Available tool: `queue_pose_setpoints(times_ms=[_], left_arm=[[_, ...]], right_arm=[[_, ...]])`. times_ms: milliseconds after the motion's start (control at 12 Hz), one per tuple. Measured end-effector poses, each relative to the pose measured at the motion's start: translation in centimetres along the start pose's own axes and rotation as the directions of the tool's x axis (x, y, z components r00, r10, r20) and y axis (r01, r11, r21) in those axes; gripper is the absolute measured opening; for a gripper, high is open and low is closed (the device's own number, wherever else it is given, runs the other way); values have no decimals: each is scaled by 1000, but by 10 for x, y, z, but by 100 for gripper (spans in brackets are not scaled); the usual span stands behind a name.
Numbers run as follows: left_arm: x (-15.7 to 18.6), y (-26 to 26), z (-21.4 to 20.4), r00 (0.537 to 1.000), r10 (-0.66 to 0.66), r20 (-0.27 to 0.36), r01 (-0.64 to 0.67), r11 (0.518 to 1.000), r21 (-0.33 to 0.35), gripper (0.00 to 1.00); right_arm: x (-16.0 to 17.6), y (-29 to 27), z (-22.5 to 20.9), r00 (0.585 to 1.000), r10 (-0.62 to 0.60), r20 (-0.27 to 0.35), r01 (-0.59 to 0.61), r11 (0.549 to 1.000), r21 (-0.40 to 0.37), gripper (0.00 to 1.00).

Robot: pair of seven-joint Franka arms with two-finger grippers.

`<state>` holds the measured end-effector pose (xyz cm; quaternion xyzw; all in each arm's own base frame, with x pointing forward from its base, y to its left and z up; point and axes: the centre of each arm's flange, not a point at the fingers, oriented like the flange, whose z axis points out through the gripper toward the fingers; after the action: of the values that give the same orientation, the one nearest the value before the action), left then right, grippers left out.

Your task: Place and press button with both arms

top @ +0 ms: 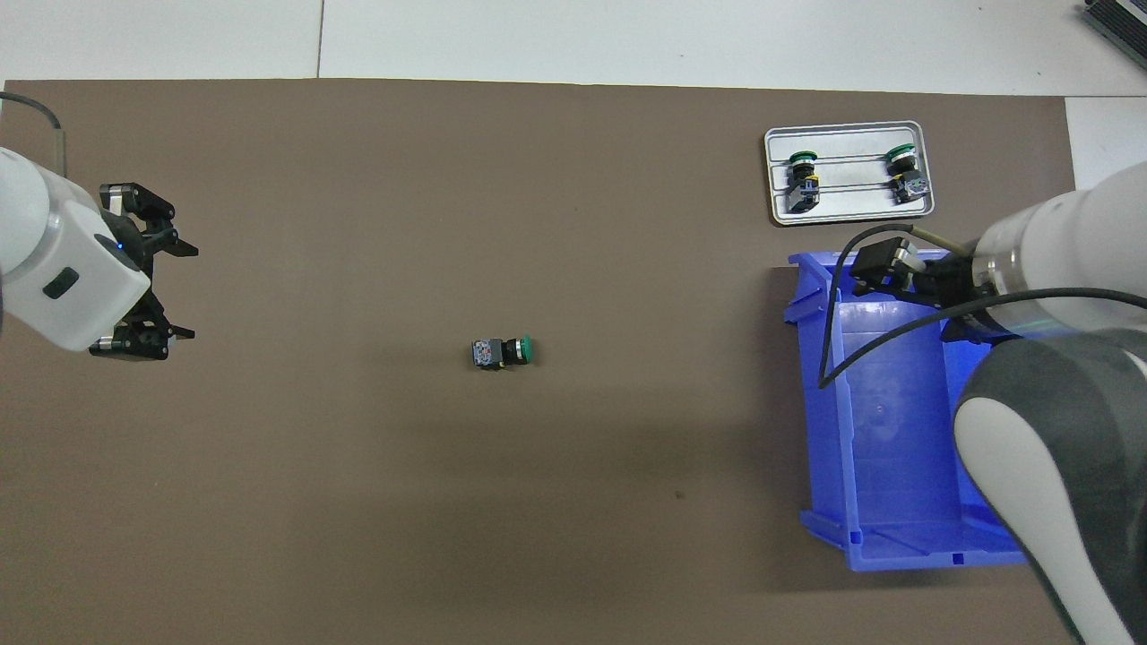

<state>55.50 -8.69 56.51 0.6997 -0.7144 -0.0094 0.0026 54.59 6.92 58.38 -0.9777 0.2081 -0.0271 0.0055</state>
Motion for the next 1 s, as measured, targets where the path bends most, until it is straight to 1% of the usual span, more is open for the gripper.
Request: queue_pose_setpoints(times_ms=[83,249,416,499,665,915,998], left_arm=[[7,2,4,1000,10,-3,-10,1000,10,77],[29,5,17,1000,0,-25,2,997,72,75],[66,13,36,999,-10,-46,16,992,124,74],[88,19,46,998,-12,-55,19,991,135,74],[130,32,65,997,-34,-67,43,990,131,74],[185,40,100,992,-81,-98,95,985,142,74],[197,40,114,989,-99,-113,116,981,154,74]], right_arm=[[3,3,-10,999,-39,-9,40,999,4,100],[8,9,-30,992,-129,-12,129,992,4,100],[19,22,-44,976,-219,-5,219,976,-9,100],[24,28,-47,963,-270,10,270,963,-21,100],[24,29,-41,936,-346,56,348,937,-29,100],[24,26,-37,928,-366,63,369,929,-41,100],[25,27,-37,929,-365,62,368,928,-50,100]])
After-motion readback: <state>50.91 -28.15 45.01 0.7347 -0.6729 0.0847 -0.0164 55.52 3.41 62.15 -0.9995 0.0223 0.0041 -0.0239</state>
